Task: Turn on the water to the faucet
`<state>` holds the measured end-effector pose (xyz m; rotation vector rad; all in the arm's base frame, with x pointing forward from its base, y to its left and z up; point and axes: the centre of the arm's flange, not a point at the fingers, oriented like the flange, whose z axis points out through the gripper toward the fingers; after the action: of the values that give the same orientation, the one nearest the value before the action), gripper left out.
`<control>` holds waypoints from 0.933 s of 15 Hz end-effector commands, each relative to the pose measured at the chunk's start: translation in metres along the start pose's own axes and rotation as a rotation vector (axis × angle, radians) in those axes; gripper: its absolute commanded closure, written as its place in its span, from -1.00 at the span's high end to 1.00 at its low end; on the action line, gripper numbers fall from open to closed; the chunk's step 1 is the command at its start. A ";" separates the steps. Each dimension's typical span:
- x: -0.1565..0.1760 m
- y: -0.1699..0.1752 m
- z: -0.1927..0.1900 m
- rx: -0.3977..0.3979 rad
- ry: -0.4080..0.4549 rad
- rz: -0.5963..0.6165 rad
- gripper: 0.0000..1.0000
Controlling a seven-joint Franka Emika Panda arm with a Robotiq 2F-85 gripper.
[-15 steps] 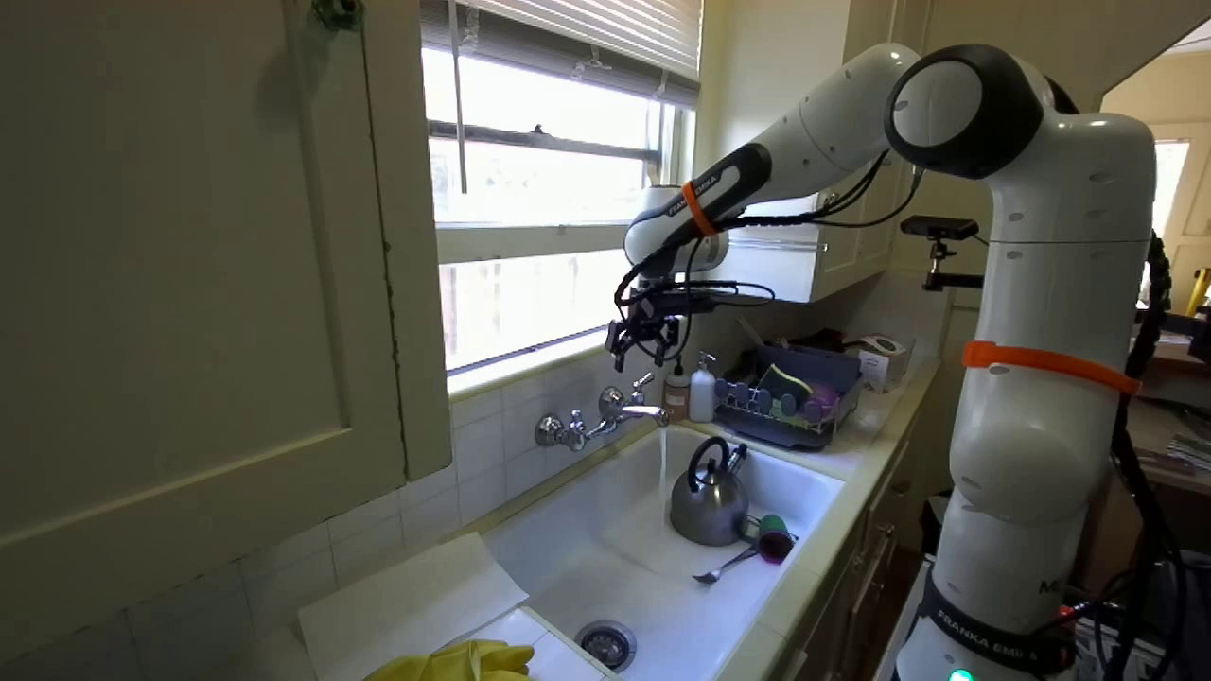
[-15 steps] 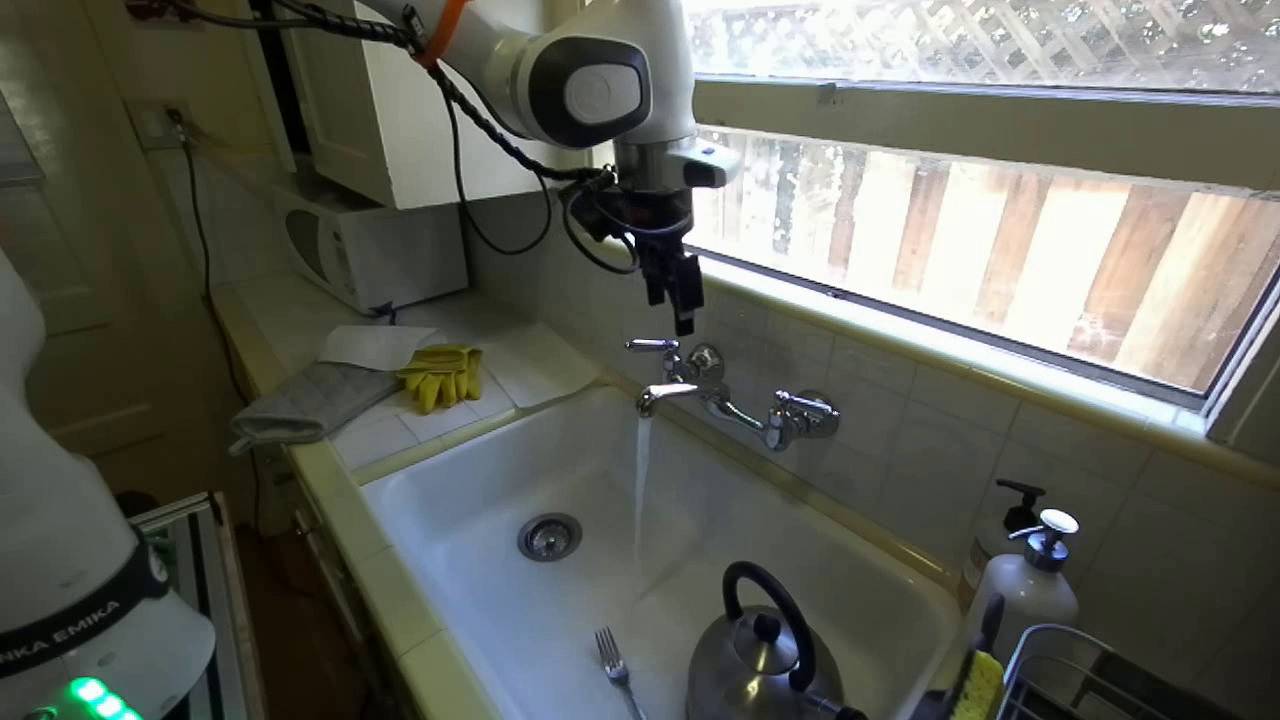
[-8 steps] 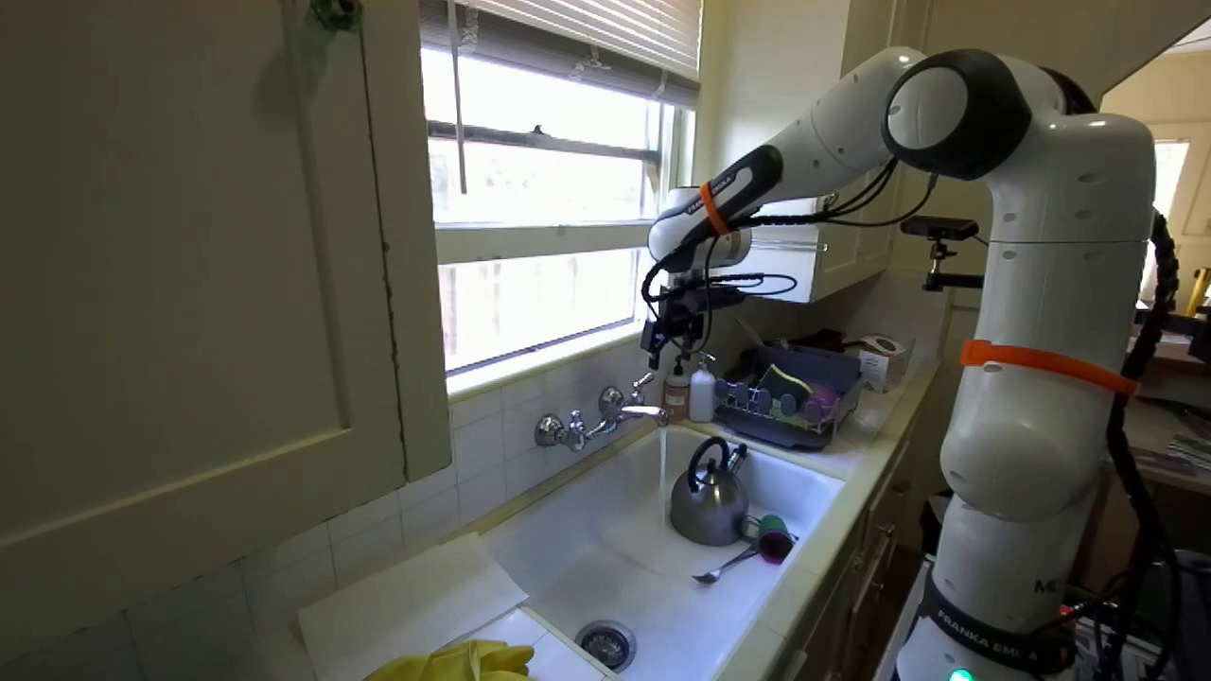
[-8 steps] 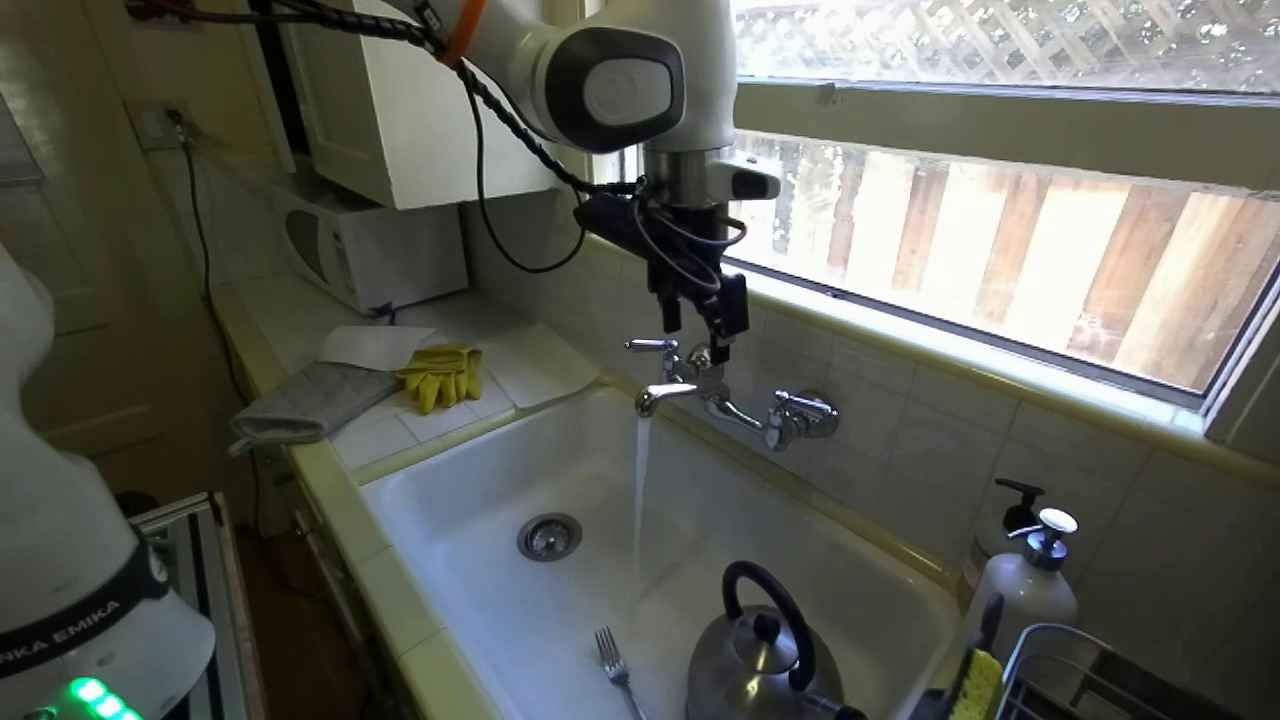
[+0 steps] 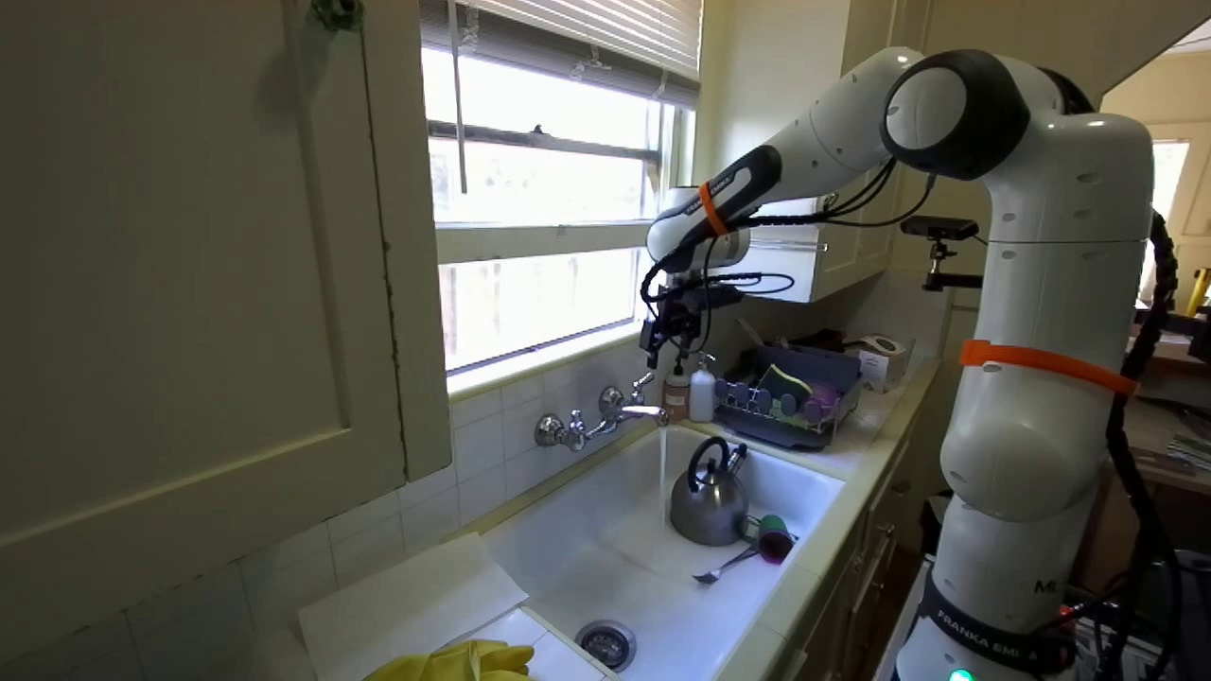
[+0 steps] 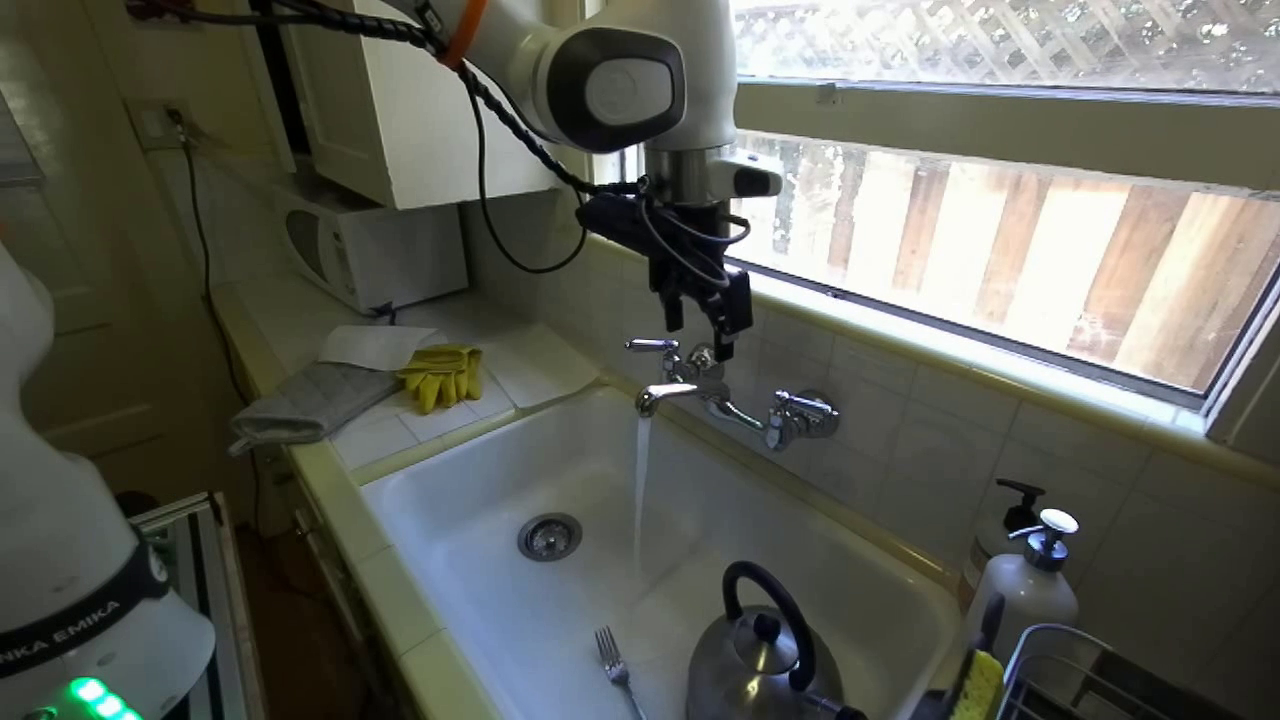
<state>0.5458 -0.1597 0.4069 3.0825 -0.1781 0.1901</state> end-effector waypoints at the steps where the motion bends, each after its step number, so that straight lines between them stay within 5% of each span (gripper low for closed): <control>1: 0.020 0.019 0.014 -0.026 0.023 -0.065 1.00; 14: 0.080 0.054 0.054 0.018 0.139 -0.511 1.00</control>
<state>0.6054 -0.2168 0.3779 2.9880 0.4808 0.3487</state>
